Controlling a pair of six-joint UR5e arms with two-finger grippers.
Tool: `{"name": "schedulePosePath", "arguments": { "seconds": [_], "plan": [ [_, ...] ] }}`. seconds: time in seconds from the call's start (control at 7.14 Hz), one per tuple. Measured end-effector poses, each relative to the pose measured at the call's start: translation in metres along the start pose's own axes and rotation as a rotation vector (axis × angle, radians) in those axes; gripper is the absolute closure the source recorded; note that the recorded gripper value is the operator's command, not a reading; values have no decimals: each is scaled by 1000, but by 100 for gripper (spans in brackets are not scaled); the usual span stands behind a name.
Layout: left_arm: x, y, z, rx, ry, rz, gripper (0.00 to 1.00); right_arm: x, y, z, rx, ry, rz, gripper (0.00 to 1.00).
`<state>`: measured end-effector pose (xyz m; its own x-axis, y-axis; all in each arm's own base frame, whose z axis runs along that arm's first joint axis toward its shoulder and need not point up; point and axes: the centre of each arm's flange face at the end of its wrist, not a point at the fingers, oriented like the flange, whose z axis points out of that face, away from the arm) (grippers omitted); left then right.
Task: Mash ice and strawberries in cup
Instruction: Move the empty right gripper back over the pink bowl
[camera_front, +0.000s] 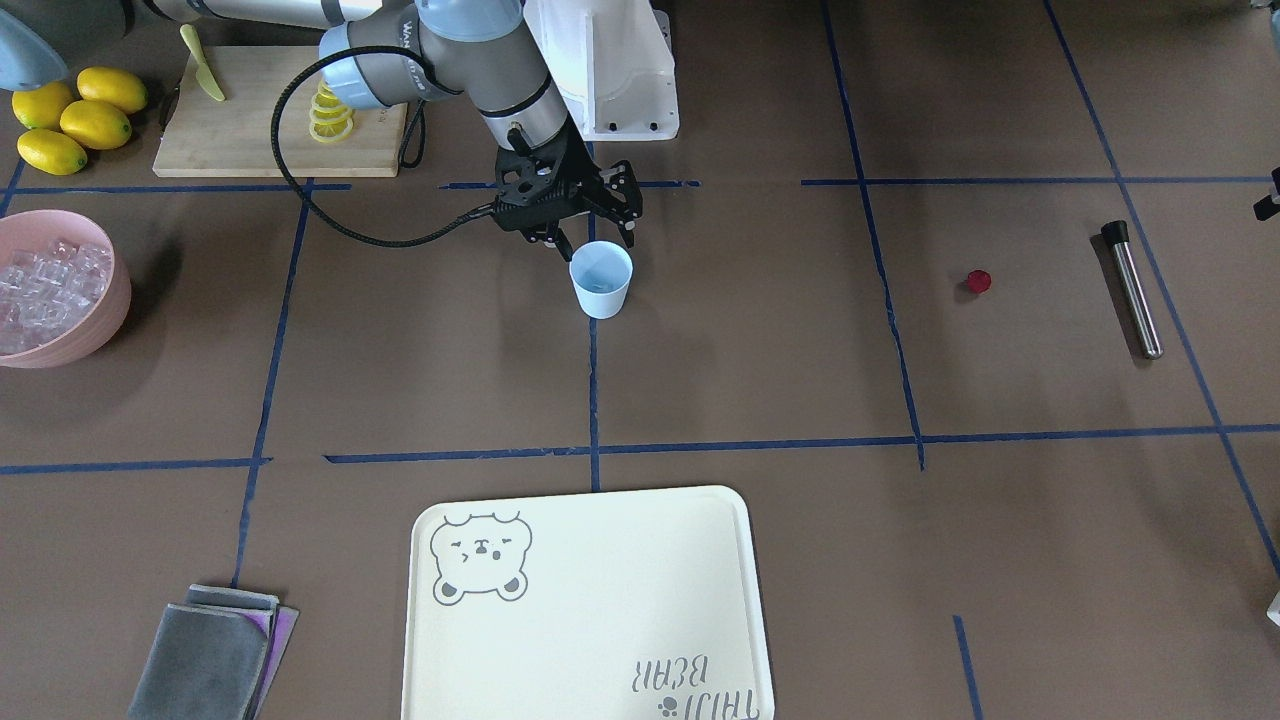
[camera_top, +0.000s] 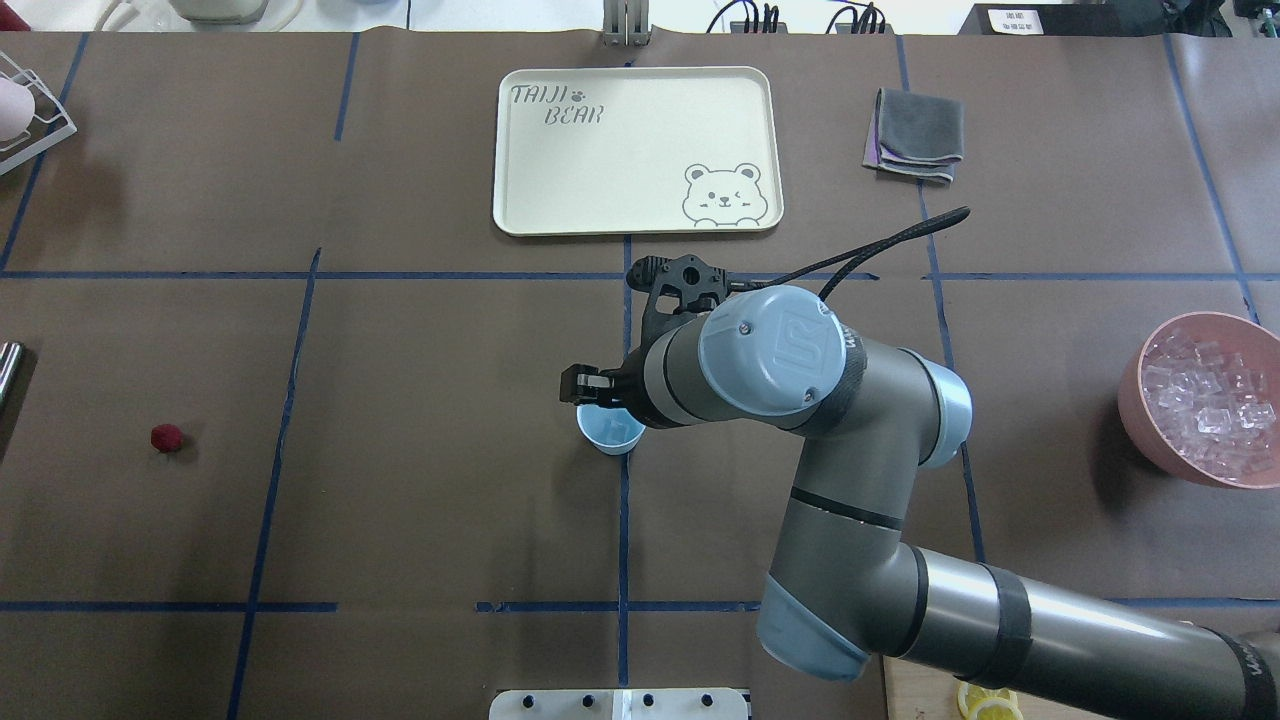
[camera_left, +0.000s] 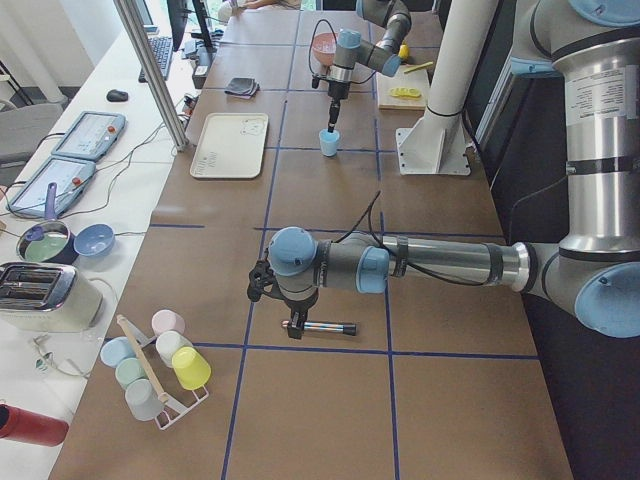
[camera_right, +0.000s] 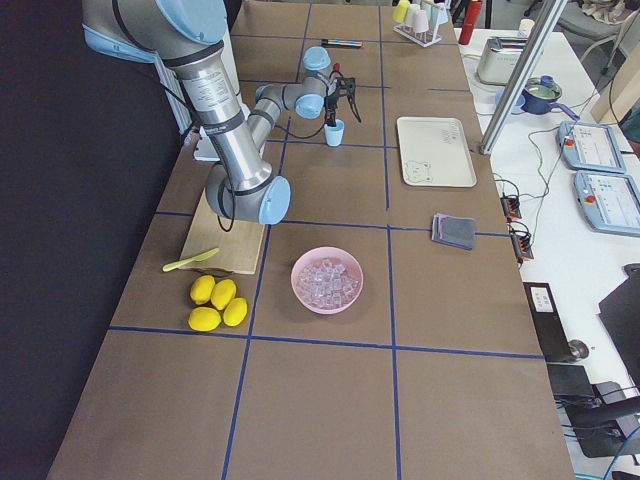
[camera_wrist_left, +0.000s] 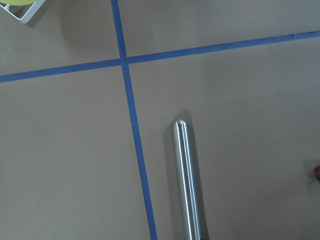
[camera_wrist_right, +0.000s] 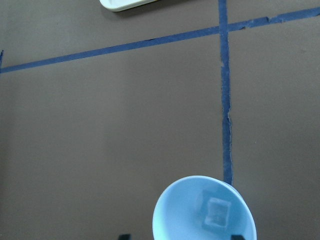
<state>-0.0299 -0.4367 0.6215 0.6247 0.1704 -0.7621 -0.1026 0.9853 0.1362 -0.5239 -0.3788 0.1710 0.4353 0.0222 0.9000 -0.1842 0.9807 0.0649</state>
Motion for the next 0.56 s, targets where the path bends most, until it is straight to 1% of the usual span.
{"name": "schedulePosePath", "arguments": {
  "seconds": [0.14, 0.28, 0.42, 0.56],
  "plan": [
    [0, 0, 0, 0, 1, 0, 0, 33, -20, -35, -20, 25, 27, 19],
    [0, 1, 1, -1, 1, -1, 0, 82, -45, -73, -43, 48, 54, 19],
    [-1, 1, 1, -1, 1, -1, 0, 141, -66, -106, -62, 77, 71, 18],
    [-1, 1, 1, -2, 0, -2, 0, 212, -78, -136, -75, 121, 82, 18]
  ]
}}
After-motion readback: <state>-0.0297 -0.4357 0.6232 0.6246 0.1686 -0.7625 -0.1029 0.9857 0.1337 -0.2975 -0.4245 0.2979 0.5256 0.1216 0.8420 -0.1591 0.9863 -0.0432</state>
